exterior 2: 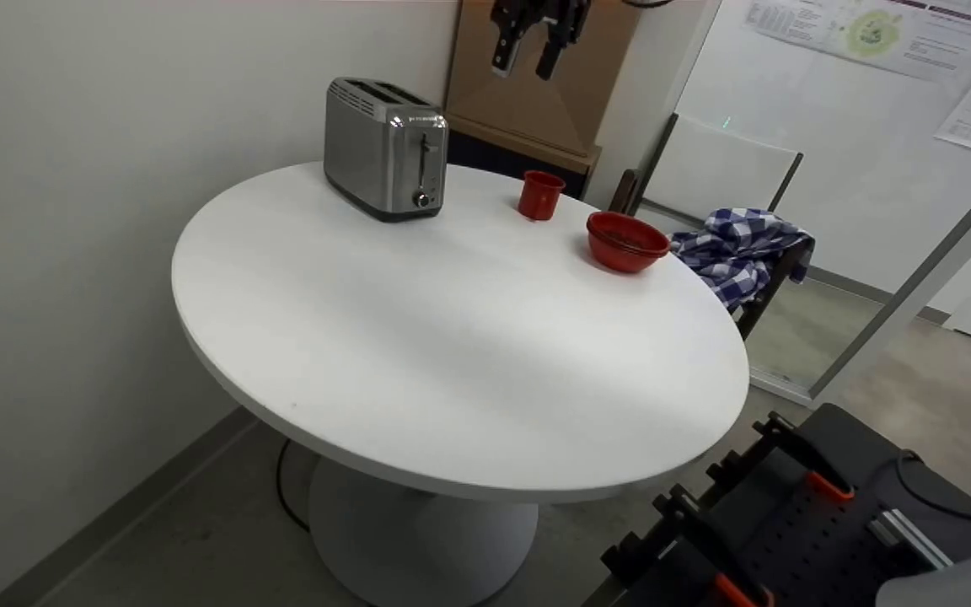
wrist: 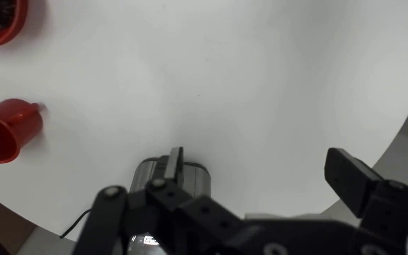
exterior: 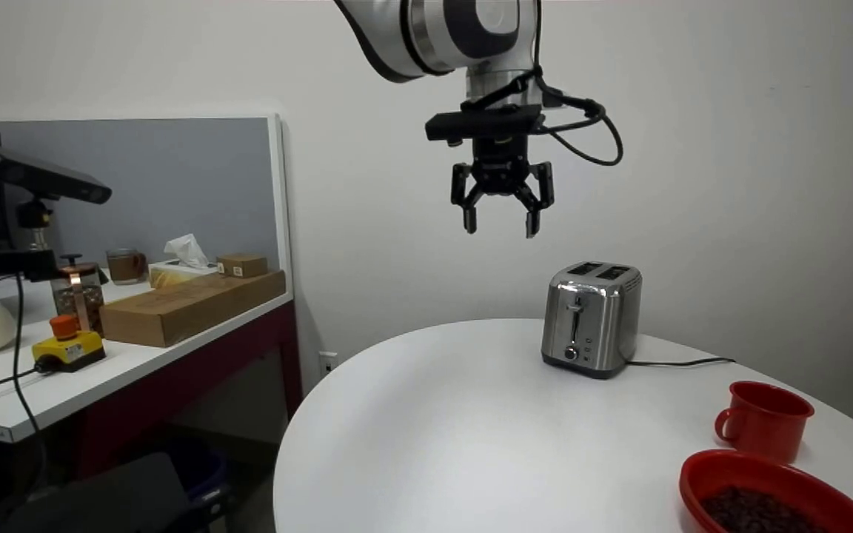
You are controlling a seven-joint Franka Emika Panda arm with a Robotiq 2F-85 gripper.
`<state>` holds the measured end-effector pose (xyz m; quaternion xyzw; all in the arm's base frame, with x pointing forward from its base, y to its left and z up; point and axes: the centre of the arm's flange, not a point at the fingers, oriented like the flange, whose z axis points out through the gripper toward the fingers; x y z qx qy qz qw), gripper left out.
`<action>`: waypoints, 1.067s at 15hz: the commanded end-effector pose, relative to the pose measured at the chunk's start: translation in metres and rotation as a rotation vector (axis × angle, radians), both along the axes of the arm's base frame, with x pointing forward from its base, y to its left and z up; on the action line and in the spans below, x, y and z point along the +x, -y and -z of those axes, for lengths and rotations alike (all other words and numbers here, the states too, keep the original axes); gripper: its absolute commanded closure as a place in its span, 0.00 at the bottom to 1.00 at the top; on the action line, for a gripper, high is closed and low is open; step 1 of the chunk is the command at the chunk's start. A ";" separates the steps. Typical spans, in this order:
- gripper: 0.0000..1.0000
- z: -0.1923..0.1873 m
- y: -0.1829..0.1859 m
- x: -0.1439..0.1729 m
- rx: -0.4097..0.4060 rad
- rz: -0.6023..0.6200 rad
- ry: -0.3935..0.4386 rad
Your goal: Push down the switch of the toaster
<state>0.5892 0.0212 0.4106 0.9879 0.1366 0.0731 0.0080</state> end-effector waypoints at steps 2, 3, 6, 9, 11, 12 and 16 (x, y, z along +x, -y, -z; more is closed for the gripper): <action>0.00 0.022 0.014 0.070 -0.055 -0.035 0.008; 0.00 0.028 0.017 0.080 -0.069 -0.034 0.011; 0.04 0.046 0.021 0.108 -0.102 -0.042 0.037; 0.31 0.058 0.021 0.132 -0.108 -0.039 0.110; 0.45 0.063 0.017 0.145 -0.096 -0.036 0.172; 0.52 0.067 0.015 0.153 -0.087 -0.038 0.212; 0.83 0.082 0.010 0.170 -0.085 -0.035 0.330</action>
